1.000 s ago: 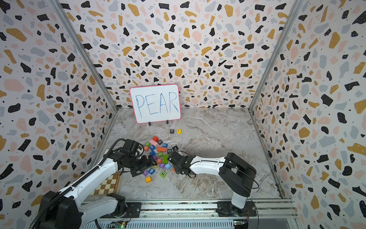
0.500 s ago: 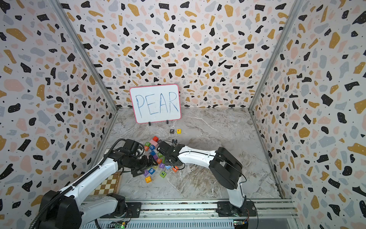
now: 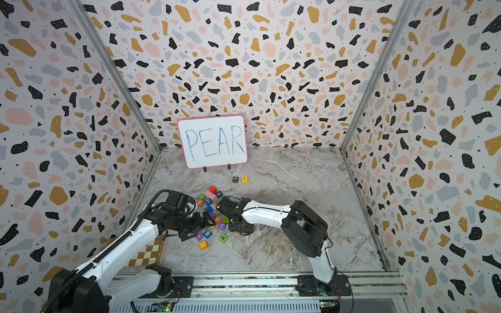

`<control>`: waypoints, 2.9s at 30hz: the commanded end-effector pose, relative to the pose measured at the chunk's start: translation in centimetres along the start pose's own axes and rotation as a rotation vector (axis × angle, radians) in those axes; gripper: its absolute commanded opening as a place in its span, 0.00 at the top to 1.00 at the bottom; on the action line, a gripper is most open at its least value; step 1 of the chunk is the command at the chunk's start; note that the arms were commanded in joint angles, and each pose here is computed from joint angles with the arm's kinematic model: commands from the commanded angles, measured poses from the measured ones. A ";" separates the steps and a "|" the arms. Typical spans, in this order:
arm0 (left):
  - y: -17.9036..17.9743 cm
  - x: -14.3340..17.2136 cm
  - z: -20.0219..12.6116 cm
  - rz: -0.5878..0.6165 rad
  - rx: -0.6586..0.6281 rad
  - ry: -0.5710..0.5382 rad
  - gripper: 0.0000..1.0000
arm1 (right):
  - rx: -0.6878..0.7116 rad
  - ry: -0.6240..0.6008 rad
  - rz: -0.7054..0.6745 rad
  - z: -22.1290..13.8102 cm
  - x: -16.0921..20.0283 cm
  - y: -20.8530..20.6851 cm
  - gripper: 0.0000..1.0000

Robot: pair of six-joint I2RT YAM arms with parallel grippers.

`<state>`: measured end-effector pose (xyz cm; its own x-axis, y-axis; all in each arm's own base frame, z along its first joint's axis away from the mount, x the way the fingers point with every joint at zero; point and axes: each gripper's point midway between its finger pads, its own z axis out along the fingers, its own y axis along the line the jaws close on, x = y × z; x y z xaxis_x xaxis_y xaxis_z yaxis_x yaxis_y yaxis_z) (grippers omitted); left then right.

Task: Spell the uppercase word “pear” with letter blocks
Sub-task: Move the letter block to the center of the board, then pick up the letter block from the center of the board, then place the letter block at the center of the board.

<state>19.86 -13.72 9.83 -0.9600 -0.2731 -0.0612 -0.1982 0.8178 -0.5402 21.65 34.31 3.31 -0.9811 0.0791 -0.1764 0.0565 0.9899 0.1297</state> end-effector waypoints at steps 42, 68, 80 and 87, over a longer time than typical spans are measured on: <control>-6.3 -8.1 0.9 0.055 0.066 -0.021 0.01 | 0.104 -0.242 -0.062 -1.1 -18.7 -6.3 0.78; -7.4 -11.9 3.1 0.086 0.017 0.024 0.01 | -0.050 -0.222 -0.182 2.1 -28.1 -2.2 0.85; -7.2 -11.5 2.8 0.088 0.022 0.025 0.01 | -0.032 -0.205 -0.188 4.1 -28.1 -2.1 0.84; -7.3 -11.6 2.7 0.089 0.023 0.023 0.01 | -0.017 -0.205 -0.167 4.5 -28.5 -2.8 0.81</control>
<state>33.43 -18.11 11.46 -0.9771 -0.1979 -0.0779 -0.1240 0.8276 -0.5475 50.07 30.45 3.45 -0.9141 -0.0725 -0.3989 -0.1282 0.9851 0.1147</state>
